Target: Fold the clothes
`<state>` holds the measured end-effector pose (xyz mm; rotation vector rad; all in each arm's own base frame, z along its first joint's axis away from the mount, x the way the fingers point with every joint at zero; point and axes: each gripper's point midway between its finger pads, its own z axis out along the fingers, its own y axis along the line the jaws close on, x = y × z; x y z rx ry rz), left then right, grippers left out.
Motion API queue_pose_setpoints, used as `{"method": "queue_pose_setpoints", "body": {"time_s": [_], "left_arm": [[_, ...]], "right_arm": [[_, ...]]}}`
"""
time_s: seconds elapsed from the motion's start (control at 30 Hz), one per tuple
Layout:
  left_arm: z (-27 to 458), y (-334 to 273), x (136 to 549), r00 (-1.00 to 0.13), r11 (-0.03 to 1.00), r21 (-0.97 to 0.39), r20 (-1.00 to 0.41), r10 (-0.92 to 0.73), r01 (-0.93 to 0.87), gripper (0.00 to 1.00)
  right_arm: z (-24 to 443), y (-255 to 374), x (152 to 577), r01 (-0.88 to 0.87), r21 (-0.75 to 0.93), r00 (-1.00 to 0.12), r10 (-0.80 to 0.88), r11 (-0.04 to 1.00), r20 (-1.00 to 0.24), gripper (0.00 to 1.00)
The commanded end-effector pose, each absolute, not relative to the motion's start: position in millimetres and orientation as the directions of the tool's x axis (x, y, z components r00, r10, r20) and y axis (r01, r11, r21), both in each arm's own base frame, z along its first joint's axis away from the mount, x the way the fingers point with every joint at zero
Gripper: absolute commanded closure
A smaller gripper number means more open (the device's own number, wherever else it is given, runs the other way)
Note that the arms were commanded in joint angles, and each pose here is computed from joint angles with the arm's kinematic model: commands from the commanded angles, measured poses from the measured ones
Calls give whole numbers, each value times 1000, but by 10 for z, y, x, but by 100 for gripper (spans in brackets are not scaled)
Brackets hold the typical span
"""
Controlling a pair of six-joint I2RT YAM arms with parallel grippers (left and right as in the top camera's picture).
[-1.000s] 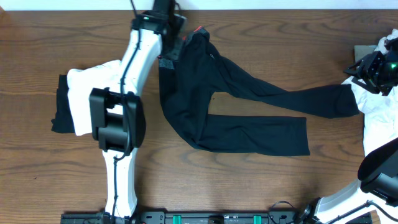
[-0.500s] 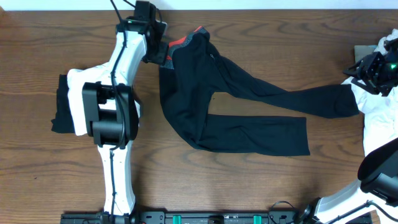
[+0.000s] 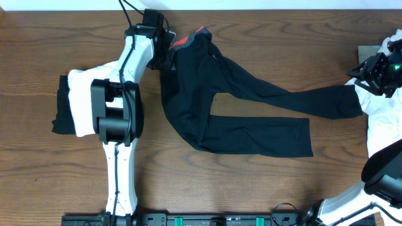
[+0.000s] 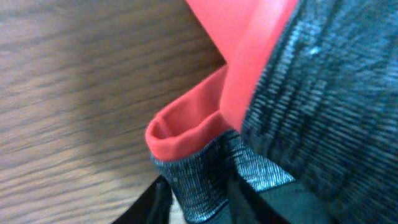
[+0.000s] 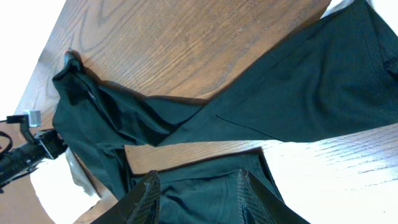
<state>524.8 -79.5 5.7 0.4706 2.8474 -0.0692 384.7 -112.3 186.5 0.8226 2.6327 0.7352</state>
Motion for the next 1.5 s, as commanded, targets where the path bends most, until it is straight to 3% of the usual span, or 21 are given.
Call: {"method": "queue_pose_setpoints", "body": {"time_s": [0.0, 0.07, 0.13, 0.4, 0.67, 0.8, 1.17, 1.47], "left_arm": [[-138, -780, 5175, -924, 945, -19, -214, 316, 327, 76], [-145, -779, 5170, -925, 945, -19, -212, 315, 327, 88], [-99, -757, 5170, -925, 946, -8, -212, 315, 324, 94], [681, -318, 5091, -940, 959, 174, -221, 259, 223, 94], [1417, -4, 4746, -957, 977, 183, -246, 152, 108, 94], [1594, 73, 4545, -968, 982, 174, -226, 106, 67, 94], [1867, 132, 4307, -972, 984, 173, -235, 6, -35, 94], [2052, 132, 4276, -956, 984, 154, -290, -45, -93, 94]], "right_arm": [[1947, -1075, 3856, 421, 547, -805, 576, 723, -142, 61], [1947, -1075, 3856, 421, 547, -805, 576, 723, -142, 61], [1946, -1073, 3853, 422, 547, -805, 576, 723, -140, 61], [1916, -1105, 3820, 438, 522, -805, 578, 732, -135, 59], [1622, -1204, 3488, 537, 366, -809, 587, 760, -34, 54], [1305, -1113, 3281, 570, 342, -807, 586, 747, 66, 50], [420, -694, 2598, 612, 307, -788, 534, 729, 306, 51], [-105, -132, 2363, 562, 387, -824, 455, 731, 338, 50]]}}
